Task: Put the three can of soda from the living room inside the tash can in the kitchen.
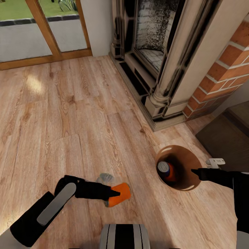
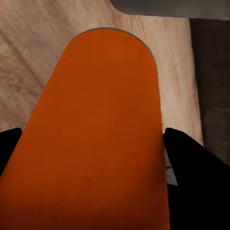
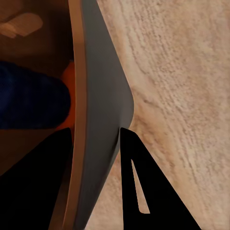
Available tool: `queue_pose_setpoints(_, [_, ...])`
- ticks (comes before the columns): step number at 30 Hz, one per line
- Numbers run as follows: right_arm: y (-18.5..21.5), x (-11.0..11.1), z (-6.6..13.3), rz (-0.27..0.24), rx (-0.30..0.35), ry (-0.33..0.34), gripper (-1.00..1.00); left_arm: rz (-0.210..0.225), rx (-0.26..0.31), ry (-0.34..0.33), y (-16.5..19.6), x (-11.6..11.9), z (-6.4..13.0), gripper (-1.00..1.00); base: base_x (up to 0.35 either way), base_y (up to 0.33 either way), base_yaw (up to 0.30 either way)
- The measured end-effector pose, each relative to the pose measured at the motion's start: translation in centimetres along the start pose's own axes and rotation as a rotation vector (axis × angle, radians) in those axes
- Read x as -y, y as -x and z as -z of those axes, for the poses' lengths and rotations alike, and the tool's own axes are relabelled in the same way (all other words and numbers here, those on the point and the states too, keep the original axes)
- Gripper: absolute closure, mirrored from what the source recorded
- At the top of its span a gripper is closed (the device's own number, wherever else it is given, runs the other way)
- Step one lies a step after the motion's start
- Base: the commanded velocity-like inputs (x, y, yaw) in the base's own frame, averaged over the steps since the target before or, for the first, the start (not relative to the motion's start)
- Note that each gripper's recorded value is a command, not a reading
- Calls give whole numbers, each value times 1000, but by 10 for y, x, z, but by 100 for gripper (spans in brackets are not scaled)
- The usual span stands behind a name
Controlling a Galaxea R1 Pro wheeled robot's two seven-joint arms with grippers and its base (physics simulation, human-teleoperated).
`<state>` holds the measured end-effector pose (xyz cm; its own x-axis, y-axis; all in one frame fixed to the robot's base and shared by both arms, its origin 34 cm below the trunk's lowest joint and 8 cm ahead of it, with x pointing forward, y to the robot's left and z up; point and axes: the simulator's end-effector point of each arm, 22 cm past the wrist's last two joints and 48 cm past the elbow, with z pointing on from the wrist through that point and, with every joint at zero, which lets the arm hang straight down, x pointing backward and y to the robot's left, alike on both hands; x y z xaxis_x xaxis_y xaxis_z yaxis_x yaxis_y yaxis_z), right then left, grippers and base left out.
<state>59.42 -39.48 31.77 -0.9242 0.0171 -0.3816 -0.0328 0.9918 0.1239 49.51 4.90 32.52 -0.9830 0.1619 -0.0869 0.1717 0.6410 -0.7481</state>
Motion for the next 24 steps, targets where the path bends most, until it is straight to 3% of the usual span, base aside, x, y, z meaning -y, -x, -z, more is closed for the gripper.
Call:
queue_pose_setpoints(1, [0, -1, 0, -2, 0, 2, 100, 17, 42, -76, 14, 4, 18, 100, 0, 0, 0])
queue_pose_setpoints(2, [0, -1, 0, -2, 1, 2, 100, 20, 62, -86, 20, 2, 25, 100, 0, 0, 0])
queue_pose_setpoints(3, [0, -1, 0, -1, 0, 1, 100, 41, 117, -146, 36, 4, 46, 100, 0, 0, 0])
queue_pose_setpoints(5, [0, -1, 0, 2, 0, -1, 100, 45, 154, -161, 47, 1, 59, 100, 0, 0, 0])
queue_pose_setpoints(24, [1, 1, 1, 4, -1, -2, 100, 48, 190, -262, 58, 25, 62, 100, 0, 0, 0])
